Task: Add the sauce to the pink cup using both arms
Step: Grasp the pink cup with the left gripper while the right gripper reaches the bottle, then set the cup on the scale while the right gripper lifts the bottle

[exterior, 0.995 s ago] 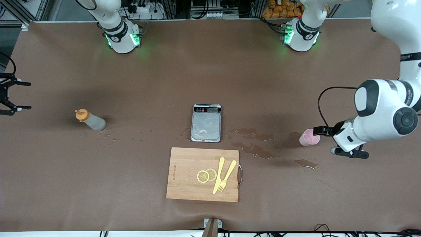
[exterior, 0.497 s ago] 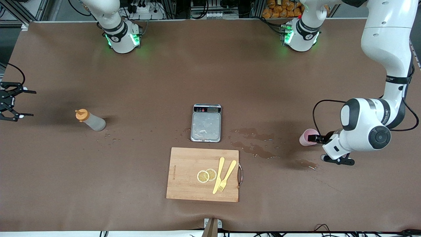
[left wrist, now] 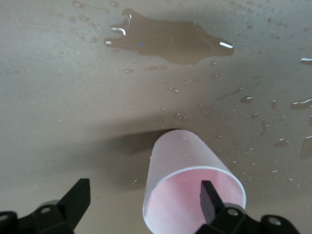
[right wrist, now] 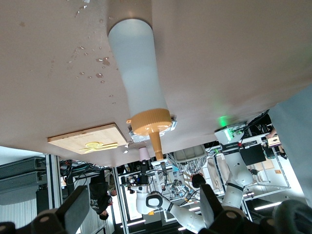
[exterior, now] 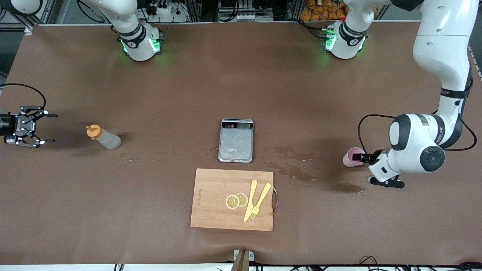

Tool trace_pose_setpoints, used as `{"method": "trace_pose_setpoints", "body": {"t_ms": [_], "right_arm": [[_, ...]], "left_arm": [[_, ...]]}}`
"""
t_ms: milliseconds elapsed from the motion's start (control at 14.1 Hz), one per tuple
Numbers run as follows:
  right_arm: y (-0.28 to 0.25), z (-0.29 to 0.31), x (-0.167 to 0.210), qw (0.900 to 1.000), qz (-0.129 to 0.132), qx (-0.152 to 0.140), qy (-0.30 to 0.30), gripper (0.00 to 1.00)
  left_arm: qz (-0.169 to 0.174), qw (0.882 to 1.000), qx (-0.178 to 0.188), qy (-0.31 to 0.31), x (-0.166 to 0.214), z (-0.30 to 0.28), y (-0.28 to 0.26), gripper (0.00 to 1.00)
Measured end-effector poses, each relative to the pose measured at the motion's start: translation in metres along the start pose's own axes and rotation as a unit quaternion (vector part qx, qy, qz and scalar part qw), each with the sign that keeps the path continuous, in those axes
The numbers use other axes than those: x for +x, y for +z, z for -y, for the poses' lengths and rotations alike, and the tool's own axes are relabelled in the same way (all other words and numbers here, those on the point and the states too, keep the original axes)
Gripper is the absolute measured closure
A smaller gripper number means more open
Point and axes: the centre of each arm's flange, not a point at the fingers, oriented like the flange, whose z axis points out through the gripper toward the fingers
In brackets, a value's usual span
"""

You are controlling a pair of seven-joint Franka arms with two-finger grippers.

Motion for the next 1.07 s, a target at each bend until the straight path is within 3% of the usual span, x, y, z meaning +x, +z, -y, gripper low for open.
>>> {"method": "trace_pose_setpoints", "body": {"t_ms": [71,142,426,710,1066], "right_arm": [[0.003,0.000,0.006,1.000,0.004,-0.002,-0.006,0.00],[0.008,0.000,0.012,1.000,0.010,-0.004,-0.017,0.00],[0.029,-0.005,0.058,0.996,0.039,-0.007,-0.075,0.00],[0.040,-0.013,0.084,0.996,0.055,0.008,-0.075,0.00],[0.050,-0.011,0.105,0.996,0.055,0.017,-0.072,0.00]], "left_arm": [[0.005,1.000,-0.001,0.000,0.000,0.000,0.007,0.04],[0.009,1.000,-0.002,0.000,0.000,0.000,0.012,0.12],[0.016,1.000,0.010,0.010,0.001,-0.002,0.019,0.55],[0.015,1.000,0.014,0.011,0.001,-0.001,0.018,0.95],[-0.018,1.000,0.017,-0.014,0.006,-0.008,-0.021,0.95]]}}
